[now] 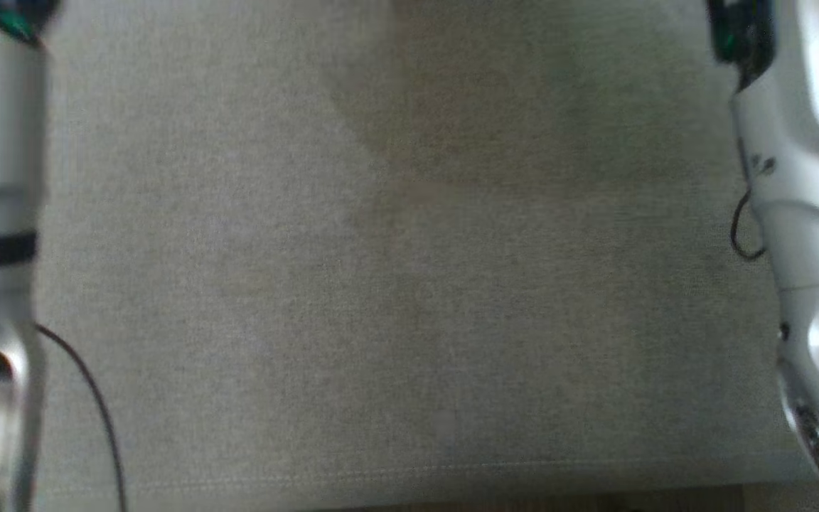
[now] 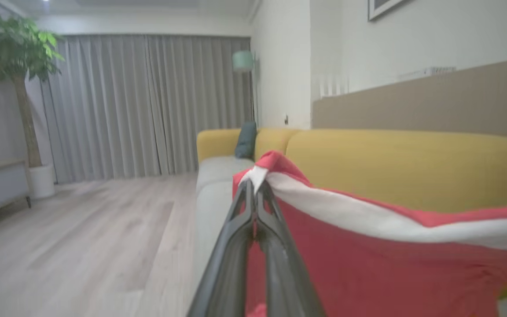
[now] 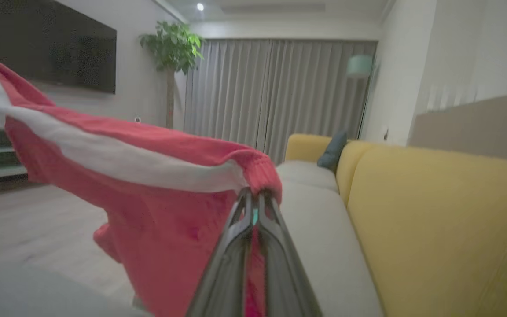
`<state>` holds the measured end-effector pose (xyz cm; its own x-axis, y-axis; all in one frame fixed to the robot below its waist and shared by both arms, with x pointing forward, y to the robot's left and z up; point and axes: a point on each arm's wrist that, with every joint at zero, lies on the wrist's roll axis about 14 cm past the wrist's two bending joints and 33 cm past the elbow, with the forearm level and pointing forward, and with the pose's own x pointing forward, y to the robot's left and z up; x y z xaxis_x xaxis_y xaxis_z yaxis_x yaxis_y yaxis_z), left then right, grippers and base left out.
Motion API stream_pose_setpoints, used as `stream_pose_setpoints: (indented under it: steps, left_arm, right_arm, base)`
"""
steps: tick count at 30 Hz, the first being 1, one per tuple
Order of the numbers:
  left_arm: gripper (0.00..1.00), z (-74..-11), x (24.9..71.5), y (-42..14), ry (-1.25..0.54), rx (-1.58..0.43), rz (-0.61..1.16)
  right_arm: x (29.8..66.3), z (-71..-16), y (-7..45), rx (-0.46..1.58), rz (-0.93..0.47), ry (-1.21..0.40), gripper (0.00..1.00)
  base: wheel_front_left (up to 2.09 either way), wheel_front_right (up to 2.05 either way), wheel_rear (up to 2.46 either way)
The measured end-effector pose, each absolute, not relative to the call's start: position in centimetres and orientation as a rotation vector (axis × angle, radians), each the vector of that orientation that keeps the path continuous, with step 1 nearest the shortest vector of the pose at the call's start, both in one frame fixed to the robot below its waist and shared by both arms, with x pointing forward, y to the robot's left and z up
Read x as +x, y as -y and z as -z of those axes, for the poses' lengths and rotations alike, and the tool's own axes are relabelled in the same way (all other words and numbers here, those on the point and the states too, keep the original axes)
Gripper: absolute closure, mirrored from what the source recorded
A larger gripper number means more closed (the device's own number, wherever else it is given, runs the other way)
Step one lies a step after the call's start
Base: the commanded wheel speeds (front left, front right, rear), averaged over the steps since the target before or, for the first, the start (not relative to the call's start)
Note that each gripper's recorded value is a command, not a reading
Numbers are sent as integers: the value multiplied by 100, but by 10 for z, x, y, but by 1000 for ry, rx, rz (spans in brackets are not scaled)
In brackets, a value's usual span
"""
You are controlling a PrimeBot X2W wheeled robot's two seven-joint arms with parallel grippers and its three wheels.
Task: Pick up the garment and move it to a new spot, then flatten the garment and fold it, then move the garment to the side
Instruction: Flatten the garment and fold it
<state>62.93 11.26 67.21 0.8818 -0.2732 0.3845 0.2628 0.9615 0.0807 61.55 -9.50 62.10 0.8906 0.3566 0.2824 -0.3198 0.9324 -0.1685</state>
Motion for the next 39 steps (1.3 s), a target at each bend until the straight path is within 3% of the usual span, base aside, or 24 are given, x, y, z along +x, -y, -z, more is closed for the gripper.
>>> stream_pose_setpoints:
  steps: [5, 9, 18, 25, 31, 39]
  left_arm:
    - [100, -551, 617, -130, 139, -33, 244]
    - [100, -505, 596, -143, 31, -70, 221]
    - [100, -531, 568, -139, 124, -130, 251]
    - [100, -516, 494, -140, 101, -183, 250]
    - [100, -543, 438, -141, 182, -221, 228]
    - [100, -544, 371, -141, 150, -256, 195]
  right_arm:
    - [611, -525, 79, -107, -398, 93, 100]
    - [590, -496, 68, -66, -433, 39, 100]
    - [546, -502, 65, 29, -460, 68, 100]
    - [488, -501, 78, 95, -457, 58, 100]
    - [440, -519, 81, 158, -454, 101, 100]
    - [377, -527, 89, 172, -439, 78, 100]
  base:
    - [0, 0, 0]
    - [0, 0, 0]
    - [0, 0, 0]
    - [0, 0, 0]
    - [0, 0, 0]
    - [0, 0, 0]
